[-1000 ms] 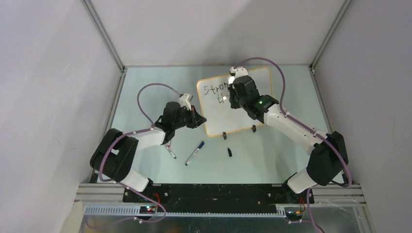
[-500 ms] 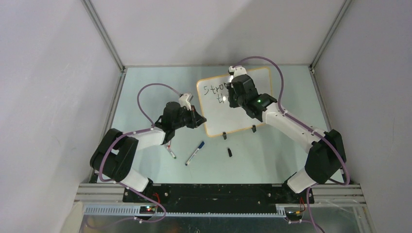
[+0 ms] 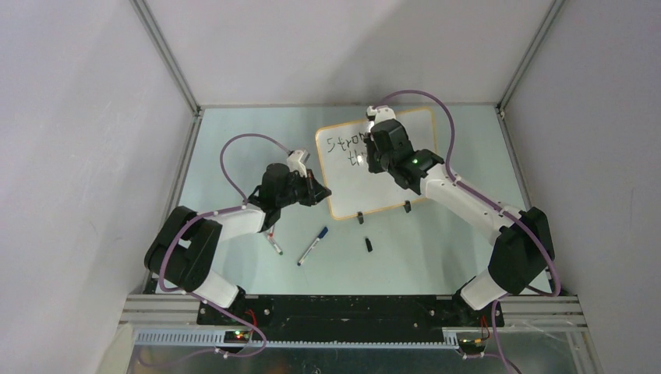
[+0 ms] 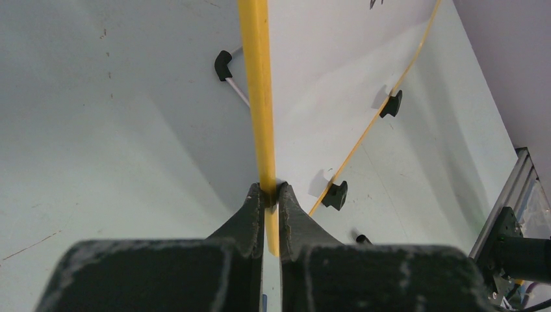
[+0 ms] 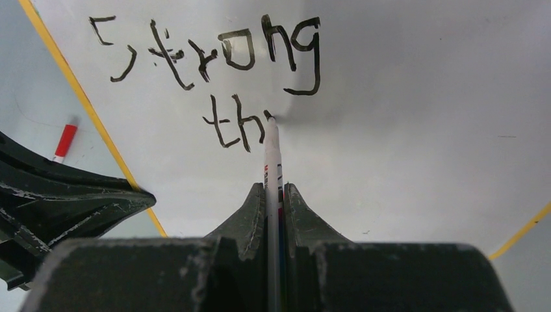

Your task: Write a sentence on the whiteboard

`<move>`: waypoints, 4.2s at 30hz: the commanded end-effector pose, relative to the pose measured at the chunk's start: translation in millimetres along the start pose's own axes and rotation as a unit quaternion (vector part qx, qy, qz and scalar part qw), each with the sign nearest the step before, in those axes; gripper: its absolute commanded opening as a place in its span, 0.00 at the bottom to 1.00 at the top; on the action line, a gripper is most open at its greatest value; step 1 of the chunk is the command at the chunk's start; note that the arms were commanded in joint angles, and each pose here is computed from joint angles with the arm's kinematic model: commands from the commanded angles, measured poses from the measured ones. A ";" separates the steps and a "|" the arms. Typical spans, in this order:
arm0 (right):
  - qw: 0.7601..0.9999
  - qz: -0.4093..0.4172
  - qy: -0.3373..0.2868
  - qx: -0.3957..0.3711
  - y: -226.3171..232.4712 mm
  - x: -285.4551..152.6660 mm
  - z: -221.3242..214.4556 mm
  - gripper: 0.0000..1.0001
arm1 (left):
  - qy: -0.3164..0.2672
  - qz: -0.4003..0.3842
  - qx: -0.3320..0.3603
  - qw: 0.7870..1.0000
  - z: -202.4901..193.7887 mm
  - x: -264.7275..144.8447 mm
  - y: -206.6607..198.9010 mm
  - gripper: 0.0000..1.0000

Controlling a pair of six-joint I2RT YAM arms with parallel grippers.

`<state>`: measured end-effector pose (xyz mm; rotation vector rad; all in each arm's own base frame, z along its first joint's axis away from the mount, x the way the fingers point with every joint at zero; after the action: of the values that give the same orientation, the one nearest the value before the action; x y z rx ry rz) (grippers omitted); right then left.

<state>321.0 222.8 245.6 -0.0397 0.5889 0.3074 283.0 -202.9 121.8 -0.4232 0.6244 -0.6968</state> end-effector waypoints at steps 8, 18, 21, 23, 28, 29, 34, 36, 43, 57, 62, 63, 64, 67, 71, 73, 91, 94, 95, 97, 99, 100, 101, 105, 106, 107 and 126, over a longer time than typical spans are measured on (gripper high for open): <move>1.000 -0.018 0.016 -0.002 -3.6 -4.2 -14.5 0.00 | -0.002 0.006 0.030 1.000 5.4 0.5 -4.0 0.00; 1.000 -0.016 0.004 -0.004 -2.5 -4.0 -10.4 0.00 | -0.003 0.006 0.030 1.000 5.3 0.2 -4.1 0.00; 1.000 -0.010 -0.004 -0.003 -1.7 -4.4 -6.5 0.00 | -0.003 0.006 0.031 1.000 5.3 0.3 -4.4 0.00; 1.000 -0.009 -0.008 -0.001 -2.1 -3.2 -4.0 0.00 | -0.004 0.005 0.031 1.000 5.7 0.1 -4.8 0.00; 1.000 -0.007 -0.013 0.002 -2.0 -1.7 4.5 0.00 | -0.003 0.006 0.031 1.000 5.2 0.4 -4.5 0.00; 1.000 -0.006 -0.013 0.002 -1.7 -1.6 5.2 0.00 | -0.003 0.005 0.031 1.000 5.8 0.4 -4.8 0.00; 1.000 -0.004 -0.020 0.003 -0.4 -2.2 12.5 0.00 | -0.003 0.005 0.031 1.000 5.6 0.5 -4.9 0.00; 1.000 -0.004 -0.023 0.003 -0.5 -2.2 15.4 0.00 | -0.003 0.005 0.031 1.000 5.5 0.5 -5.2 0.00; 1.000 -0.008 -0.026 0.003 -2.1 -1.9 20.2 0.00 | -0.002 0.006 0.032 0.999 5.4 0.3 -5.0 0.00; 1.000 -0.009 -0.028 0.013 -8.3 -5.6 23.3 0.00 | -0.003 0.006 0.033 0.999 5.8 0.5 -4.9 0.00; 0.999 0.012 -0.037 0.019 -5.7 -15.5 26.4 0.00 | -0.003 0.006 0.033 0.999 6.0 0.4 -5.0 0.00; 0.999 0.017 -0.043 0.021 -5.5 -19.9 27.9 0.00 | -0.003 0.006 0.033 0.999 5.8 0.1 -5.0 0.00; 0.999 0.017 -0.045 0.023 -7.1 -19.3 25.6 0.00 | -0.003 0.007 0.033 0.999 5.5 0.0 -4.8 0.00; 0.998 0.017 -0.051 0.031 -11.9 -23.8 23.5 0.00 | -0.004 0.007 0.033 0.999 6.0 -0.5 -5.2 0.00; 0.998 0.011 -0.045 0.033 -16.9 -24.0 18.6 0.00 | -0.003 0.006 0.033 0.999 5.4 -0.3 -5.4 0.00; 0.998 0.007 -0.044 0.034 -19.5 -24.0 17.9 0.00 | -0.003 0.006 0.034 0.999 5.8 0.0 -5.5 0.00; 0.998 0.015 -0.042 0.041 -19.7 -10.9 17.1 0.00 | -0.002 0.006 0.034 0.999 5.3 0.4 -5.5 0.00; 0.998 0.014 -0.041 0.041 -19.7 -10.7 17.9 0.00 | -0.002 0.006 0.033 0.999 5.4 0.3 -5.4 0.00; 0.998 0.013 -0.040 0.040 -19.8 -10.0 17.3 0.00 | -0.002 0.006 0.033 0.999 5.4 0.4 -5.2 0.00; 0.998 0.012 -0.039 0.040 -20.1 -10.2 17.2 0.00 | -0.002 0.006 0.033 0.999 5.3 0.3 -5.2 0.00; 0.999 0.009 -0.036 0.040 -20.6 -9.7 16.2 0.00 | -0.002 0.006 0.033 0.999 5.3 0.4 -5.2 0.00; 0.999 0.007 -0.034 0.039 -21.4 -9.7 15.2 0.00 | -0.001 0.007 0.033 0.999 4.9 0.5 -4.8 0.00; 0.999 0.005 -0.034 0.039 -21.7 -9.9 15.3 0.00 | -0.001 0.007 0.033 0.999 4.9 0.3 -4.9 0.00; 0.999 -0.002 -0.029 0.038 -23.4 -9.5 12.8 0.00 | -0.002 0.006 0.034 0.999 5.6 0.4 -5.5 0.00; 0.999 -0.002 -0.028 0.037 -23.4 -8.7 12.4 0.00 | -0.002 0.006 0.033 0.999 5.5 0.5 -5.2 0.00; 0.999 -0.004 -0.028 0.037 -23.9 -8.5 12.5 0.00 | -0.002 0.006 0.033 0.999 5.5 0.4 -5.3 0.00; 0.999 -0.006 -0.028 0.036 -23.3 -2.3 11.4 0.00 | -0.002 0.009 0.035 0.999 5.4 -0.1 -4.7 0.00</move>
<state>326.2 199.5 246.3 0.0104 0.5861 0.2847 282.3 -203.0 122.1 -0.4142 0.6223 -0.6980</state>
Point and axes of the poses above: each gripper's point midway between its finger pads, its own x axis out along the fingers, its own y axis along the line the jaws close on, z = x × y, the point moved 7 cm from there along -x, back along the fingers, and after that the axes turned 1 degree about -x, right-handed, at the moved point
